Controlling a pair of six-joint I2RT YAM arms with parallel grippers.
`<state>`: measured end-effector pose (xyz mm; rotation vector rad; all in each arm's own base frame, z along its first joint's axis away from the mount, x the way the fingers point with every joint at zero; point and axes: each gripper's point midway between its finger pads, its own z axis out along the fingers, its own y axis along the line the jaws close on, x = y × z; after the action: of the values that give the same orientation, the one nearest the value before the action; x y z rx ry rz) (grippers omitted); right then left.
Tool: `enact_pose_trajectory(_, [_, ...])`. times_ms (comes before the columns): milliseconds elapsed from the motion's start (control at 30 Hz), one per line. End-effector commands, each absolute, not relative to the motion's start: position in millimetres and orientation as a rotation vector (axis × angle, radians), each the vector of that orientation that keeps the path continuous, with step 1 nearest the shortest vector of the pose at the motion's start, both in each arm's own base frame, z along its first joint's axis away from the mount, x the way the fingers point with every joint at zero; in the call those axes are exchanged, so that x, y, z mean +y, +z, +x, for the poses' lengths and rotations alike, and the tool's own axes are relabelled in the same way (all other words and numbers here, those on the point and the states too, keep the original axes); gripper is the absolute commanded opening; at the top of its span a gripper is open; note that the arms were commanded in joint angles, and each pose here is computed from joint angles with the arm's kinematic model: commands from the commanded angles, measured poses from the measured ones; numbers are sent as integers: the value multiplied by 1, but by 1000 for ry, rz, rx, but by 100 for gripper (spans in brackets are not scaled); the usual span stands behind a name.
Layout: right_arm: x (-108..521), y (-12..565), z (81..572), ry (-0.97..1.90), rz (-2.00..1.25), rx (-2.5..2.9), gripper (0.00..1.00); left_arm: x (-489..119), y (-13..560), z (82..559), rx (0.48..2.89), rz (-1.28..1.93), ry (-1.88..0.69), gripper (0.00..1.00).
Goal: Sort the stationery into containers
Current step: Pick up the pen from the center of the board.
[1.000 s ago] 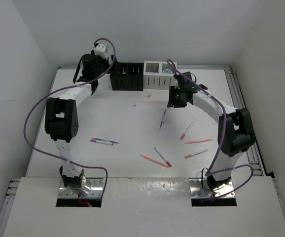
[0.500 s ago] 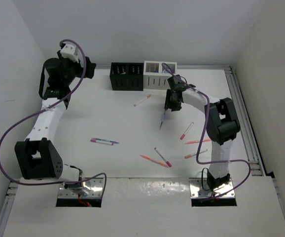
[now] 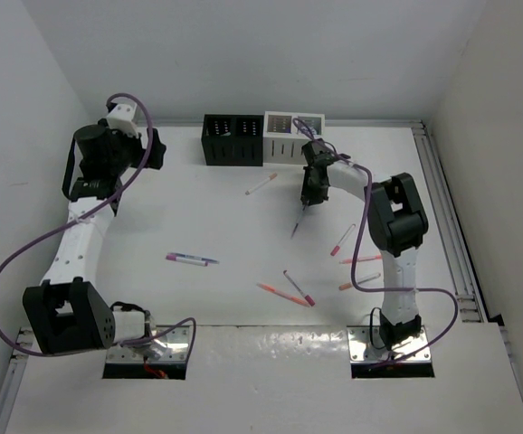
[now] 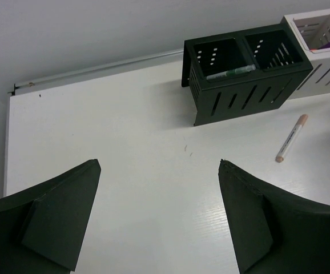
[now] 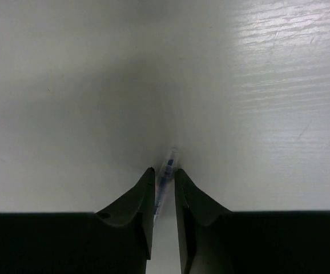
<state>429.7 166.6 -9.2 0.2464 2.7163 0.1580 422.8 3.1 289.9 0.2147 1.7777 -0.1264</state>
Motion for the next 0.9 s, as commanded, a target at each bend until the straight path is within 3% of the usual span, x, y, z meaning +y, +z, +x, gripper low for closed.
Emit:
enact_pose_trajectory(0, [166, -12, 427, 120, 246, 2728, 20, 9, 313, 417, 1728, 225, -87, 91])
enact_pose_trajectory(167, [159, -25, 418, 65, 226, 2758, 18, 13, 312, 415, 1733, 222, -77, 91])
enact_pose_trajectory(267, [153, -32, 402, 44, 218, 2801, 9, 14, 313, 413, 1737, 224, -72, 91])
enact_pose_trajectory(300, [153, -29, 399, 50, 217, 2805, 2, 15, 314, 411, 1736, 222, -69, 91])
enact_pose_trajectory(433, [171, -11, 393, 237, 162, 2806, 0, 16, 317, 409, 1725, 208, -83, 91])
enact_pose_trajectory(467, [192, 1, 390, 418, 121, 2812, 0, 15, 315, 408, 1727, 200, -95, 92])
enact_pose_trajectory(600, [231, 63, 413, 673, 16, 2654, 0, 14, 311, 410, 1719, 161, -164, 93])
enact_pose_trajectory(867, [292, 245, 513, 895, -140, 1998, 0, 7, 315, 411, 1676, 145, -298, 95])
